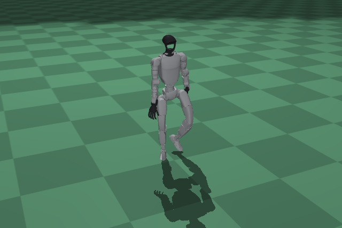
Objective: Walk run
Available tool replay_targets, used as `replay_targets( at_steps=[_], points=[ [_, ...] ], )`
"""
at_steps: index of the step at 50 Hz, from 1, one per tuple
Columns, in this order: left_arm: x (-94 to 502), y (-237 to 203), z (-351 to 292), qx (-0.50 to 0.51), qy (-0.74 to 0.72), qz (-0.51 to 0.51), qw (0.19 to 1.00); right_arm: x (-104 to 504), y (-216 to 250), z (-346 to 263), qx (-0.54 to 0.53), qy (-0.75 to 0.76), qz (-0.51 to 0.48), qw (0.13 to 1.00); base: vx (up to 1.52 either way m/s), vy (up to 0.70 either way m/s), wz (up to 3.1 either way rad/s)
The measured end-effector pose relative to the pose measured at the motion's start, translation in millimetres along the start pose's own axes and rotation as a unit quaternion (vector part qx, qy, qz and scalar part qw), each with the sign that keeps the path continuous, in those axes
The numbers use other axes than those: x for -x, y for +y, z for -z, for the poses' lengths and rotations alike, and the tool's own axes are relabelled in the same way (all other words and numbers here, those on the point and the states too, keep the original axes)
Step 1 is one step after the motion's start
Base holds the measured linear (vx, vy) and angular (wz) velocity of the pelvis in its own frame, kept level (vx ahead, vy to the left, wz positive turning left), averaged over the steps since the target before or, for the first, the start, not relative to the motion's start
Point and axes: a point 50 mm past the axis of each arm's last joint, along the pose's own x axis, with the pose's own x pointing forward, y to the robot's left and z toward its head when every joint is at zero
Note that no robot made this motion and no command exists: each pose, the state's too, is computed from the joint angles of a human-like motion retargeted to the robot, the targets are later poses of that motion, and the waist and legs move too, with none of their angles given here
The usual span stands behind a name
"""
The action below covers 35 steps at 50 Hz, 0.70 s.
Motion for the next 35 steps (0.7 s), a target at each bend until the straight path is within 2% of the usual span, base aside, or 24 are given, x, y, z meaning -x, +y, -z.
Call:
replay_targets(
  at_steps=[4, 7, 11, 18, 23, 29, 35],
  points=[
    [2, -2, 22, 0.012, 0.052, 0.001, 0.999, -4, -14, -17, 0.007, -0.058, 0.017, 0.998, 0.81, -0.05, -0.14],
    [7, 4, 28, 0.014, 0.094, 0.04, 0.995, -3, -17, -30, 0.016, -0.103, 0.012, 0.995, 0.9, -0.04, 0.0],
    [12, 18, 15, -0.005, 0.073, 0.086, 0.994, 0, -5, -26, 0.051, -0.126, -0.023, 0.99, 1.15, 0.01, 0.18],
    [10, 33, -28, 0.039, -0.03, -0.072, 0.996, 26, 56, 54, 0.156, -0.024, -0.108, 0.981, 1.1, 0.0, -0.73],
    [19, 47, -65, 0.062, -0.078, -0.074, 0.992, 44, 73, 102, 0.19, 0.07, -0.154, 0.967, 1.04, 0.09, -0.62],
    [53, 90, -126, -0.054, -0.162, -0.149, 0.974, 72, 100, 128, 0.174, 0.112, -0.177, 0.962, 0.78, 0.01, 0.75],
    [110, 132, -183, -0.139, -0.276, -0.258, 0.915, 86, 119, 132, 0.119, 0.133, -0.248, 0.952, 0.91, -0.12, 0.51]
  ],
)
